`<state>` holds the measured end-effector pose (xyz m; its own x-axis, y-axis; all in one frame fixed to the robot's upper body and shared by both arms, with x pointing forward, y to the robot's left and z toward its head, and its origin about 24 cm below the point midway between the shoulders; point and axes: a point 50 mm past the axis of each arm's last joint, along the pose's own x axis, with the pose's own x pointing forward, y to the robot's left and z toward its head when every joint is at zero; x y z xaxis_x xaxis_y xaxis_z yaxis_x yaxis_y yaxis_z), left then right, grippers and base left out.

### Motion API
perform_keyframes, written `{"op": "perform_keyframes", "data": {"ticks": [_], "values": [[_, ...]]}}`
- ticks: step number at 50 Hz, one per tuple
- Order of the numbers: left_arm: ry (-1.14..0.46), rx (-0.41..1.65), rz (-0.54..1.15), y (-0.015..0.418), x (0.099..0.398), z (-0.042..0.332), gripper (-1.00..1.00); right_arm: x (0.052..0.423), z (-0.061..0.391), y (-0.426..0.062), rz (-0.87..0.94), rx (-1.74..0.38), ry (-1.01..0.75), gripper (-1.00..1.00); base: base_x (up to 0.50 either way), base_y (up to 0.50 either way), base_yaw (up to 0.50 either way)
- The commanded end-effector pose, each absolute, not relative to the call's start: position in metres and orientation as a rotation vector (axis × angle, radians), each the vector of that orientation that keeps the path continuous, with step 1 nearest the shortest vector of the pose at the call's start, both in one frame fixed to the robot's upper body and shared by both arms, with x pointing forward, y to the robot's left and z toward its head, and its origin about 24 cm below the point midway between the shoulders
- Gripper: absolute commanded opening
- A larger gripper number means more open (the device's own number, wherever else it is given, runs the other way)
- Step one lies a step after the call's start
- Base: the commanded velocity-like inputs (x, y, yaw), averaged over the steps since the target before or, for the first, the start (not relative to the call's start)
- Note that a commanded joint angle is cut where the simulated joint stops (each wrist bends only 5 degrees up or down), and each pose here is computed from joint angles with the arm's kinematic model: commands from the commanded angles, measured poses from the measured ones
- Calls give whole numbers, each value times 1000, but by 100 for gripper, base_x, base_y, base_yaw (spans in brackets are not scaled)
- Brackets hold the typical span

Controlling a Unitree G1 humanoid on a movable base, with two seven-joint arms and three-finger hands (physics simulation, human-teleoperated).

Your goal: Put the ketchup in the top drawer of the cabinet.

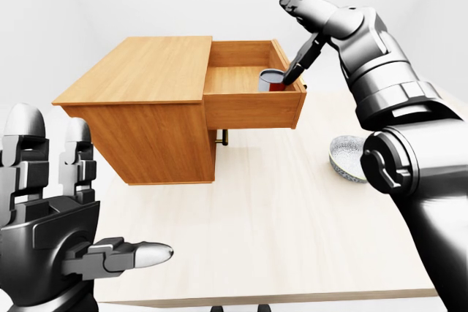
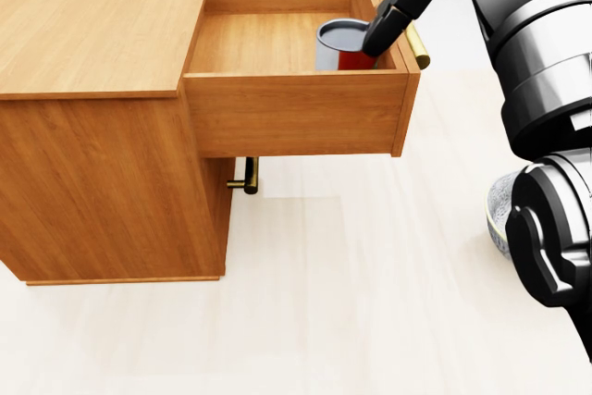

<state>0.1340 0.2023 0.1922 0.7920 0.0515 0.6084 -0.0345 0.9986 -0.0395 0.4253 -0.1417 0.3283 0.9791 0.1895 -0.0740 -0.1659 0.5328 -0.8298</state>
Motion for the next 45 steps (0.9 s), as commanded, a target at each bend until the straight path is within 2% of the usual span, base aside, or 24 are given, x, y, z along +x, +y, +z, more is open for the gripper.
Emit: {"op": "perform_keyframes", "data": {"ticks": [1,10,23,32,37,45], "values": [[-645,-26,42,201,135,191,100,422,344,-145,189,-992,-56,100,0,0,0],[-649,-26,44,202,135,191,100,419,356,-148,171,-998,-79,100,0,0,0],[-649,-25,45,202,133,192,100,395,415,-141,189,-1101,-167,100,0,0,0],[-654,-24,47,202,133,192,100,381,437,-142,203,-1135,-229,100,0,0,0],[-655,-25,49,203,132,192,100,364,445,-143,150,-1169,-378,100,0,0,0],[-667,-24,52,204,131,194,100,325,416,-140,16,-1306,-598,100,0,0,0]]}}
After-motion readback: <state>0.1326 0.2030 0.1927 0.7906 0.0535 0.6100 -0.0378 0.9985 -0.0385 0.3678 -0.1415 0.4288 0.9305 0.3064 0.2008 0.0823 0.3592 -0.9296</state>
